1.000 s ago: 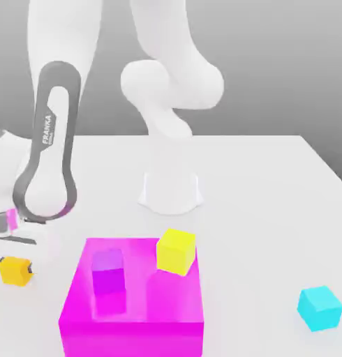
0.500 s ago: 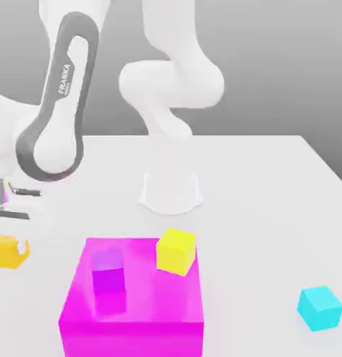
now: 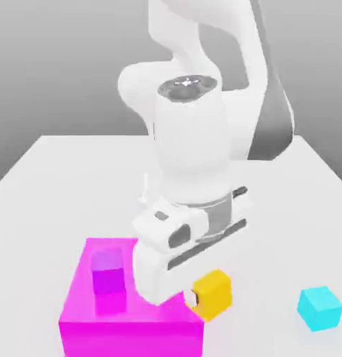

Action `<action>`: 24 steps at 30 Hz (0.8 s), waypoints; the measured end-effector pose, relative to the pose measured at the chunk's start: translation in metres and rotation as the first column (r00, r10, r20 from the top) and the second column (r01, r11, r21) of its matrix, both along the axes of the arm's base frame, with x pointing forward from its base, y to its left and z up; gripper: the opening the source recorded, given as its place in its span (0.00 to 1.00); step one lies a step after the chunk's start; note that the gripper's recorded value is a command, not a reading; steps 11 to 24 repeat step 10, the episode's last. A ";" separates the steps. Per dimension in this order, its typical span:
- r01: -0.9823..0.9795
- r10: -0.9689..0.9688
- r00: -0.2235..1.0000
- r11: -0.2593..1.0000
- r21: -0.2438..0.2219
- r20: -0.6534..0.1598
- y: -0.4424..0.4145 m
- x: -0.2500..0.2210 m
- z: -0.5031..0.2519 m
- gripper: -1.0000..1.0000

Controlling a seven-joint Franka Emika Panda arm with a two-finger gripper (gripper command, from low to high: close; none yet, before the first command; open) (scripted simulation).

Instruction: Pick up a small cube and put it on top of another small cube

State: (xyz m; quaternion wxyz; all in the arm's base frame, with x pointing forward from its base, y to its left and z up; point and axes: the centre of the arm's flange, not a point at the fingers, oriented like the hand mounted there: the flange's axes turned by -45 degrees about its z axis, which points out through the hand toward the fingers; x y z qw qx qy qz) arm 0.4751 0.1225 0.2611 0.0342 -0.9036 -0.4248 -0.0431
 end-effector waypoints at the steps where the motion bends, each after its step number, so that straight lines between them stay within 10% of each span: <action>1: -0.080 0.080 0.997 0.997 -0.015 -0.005 0.030 -0.011 -0.001 0.00; 6: -0.391 0.388 0.921 0.916 -0.093 -0.046 0.139 -0.056 -0.064 0.00; 7: -0.405 0.402 0.914 0.909 -0.096 -0.048 0.144 -0.059 -0.073 1.00; 24: -0.405 0.402 0.914 0.909 -0.096 -0.048 0.144 -0.059 -0.073 1.00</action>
